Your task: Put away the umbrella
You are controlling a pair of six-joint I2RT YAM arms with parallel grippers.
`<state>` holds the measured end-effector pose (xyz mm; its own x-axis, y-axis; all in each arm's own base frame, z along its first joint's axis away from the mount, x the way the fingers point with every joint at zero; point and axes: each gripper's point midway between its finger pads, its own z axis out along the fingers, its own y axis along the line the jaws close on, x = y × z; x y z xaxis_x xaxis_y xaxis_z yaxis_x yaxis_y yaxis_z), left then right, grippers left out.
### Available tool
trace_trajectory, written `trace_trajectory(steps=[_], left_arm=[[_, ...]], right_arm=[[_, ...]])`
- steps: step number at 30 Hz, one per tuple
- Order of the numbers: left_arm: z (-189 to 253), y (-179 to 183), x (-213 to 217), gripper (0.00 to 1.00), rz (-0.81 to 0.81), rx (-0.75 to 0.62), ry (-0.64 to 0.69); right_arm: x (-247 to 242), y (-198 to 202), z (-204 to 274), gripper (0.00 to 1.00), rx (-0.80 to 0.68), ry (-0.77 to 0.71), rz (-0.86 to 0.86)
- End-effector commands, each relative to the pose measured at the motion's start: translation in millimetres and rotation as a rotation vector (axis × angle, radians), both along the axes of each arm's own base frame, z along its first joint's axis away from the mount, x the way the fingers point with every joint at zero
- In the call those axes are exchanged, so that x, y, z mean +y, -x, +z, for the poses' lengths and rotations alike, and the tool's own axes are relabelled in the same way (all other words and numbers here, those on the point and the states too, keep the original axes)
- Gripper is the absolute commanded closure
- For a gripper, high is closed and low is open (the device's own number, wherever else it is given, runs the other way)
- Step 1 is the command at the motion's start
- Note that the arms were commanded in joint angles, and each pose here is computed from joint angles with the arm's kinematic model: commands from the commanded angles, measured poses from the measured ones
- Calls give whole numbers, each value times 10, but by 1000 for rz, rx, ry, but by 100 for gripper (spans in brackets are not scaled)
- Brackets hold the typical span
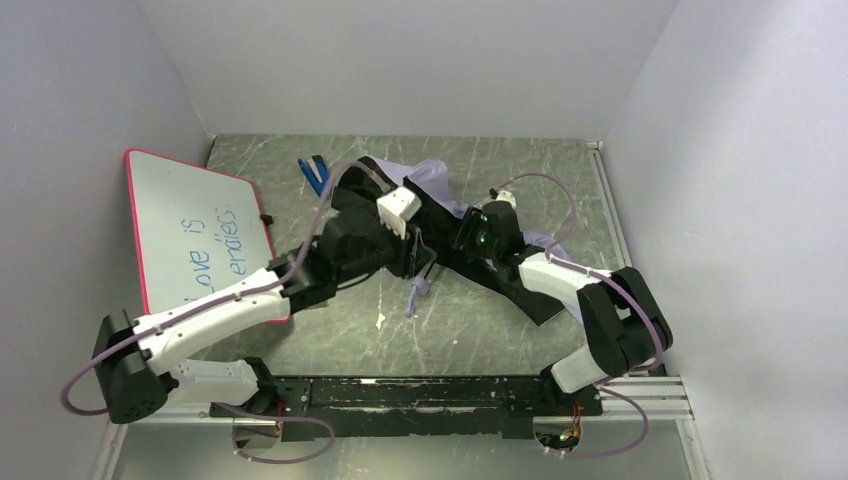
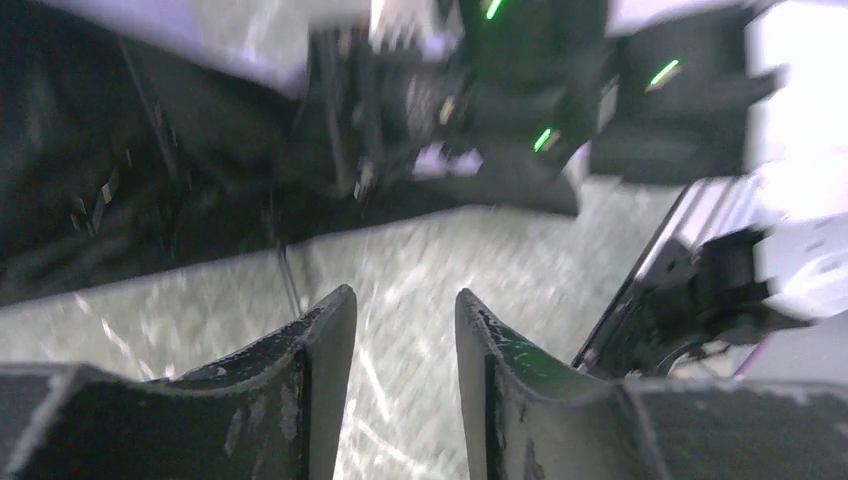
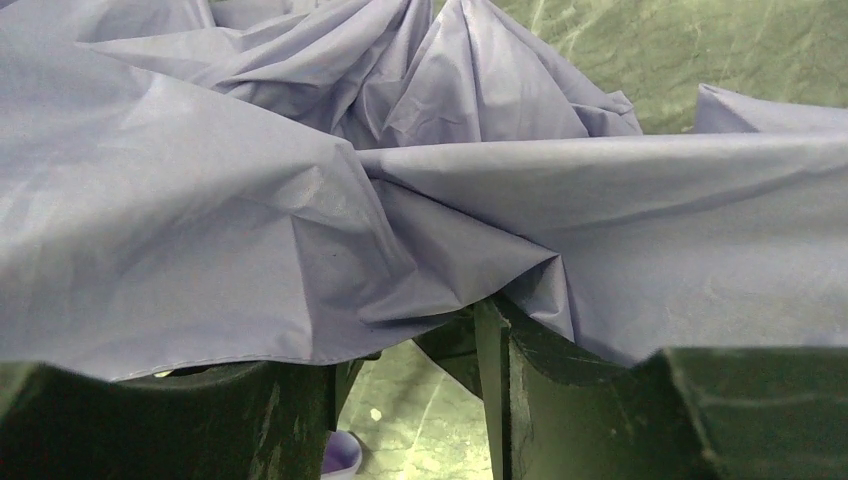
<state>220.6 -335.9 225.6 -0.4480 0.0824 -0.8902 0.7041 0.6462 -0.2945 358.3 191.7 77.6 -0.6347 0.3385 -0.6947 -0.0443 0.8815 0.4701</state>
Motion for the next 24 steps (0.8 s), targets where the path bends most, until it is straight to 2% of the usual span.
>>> trace_trajectory(steps=[1, 6, 9, 14, 17, 24], left_arm=[[1152, -4, -77, 56, -54, -167, 128], [1738, -436, -33, 61, 79, -265, 51], [1703, -828, -10, 61, 154, -266, -60], [1202, -1317, 94, 61, 154, -177, -222], [904, -1444, 67, 62, 115, -140, -278], [61, -1682, 106, 81, 104, -20, -384]], right_arm=[[-51, 11, -92, 49, 3, 29, 2], [-72, 19, -72, 49, 0, 35, 0], [-78, 30, -32, 49, -7, 36, 0], [-89, 50, 29, 49, -17, 43, 9], [-79, 65, 37, 49, -15, 40, 18], [-84, 81, 86, 49, -22, 38, 22]])
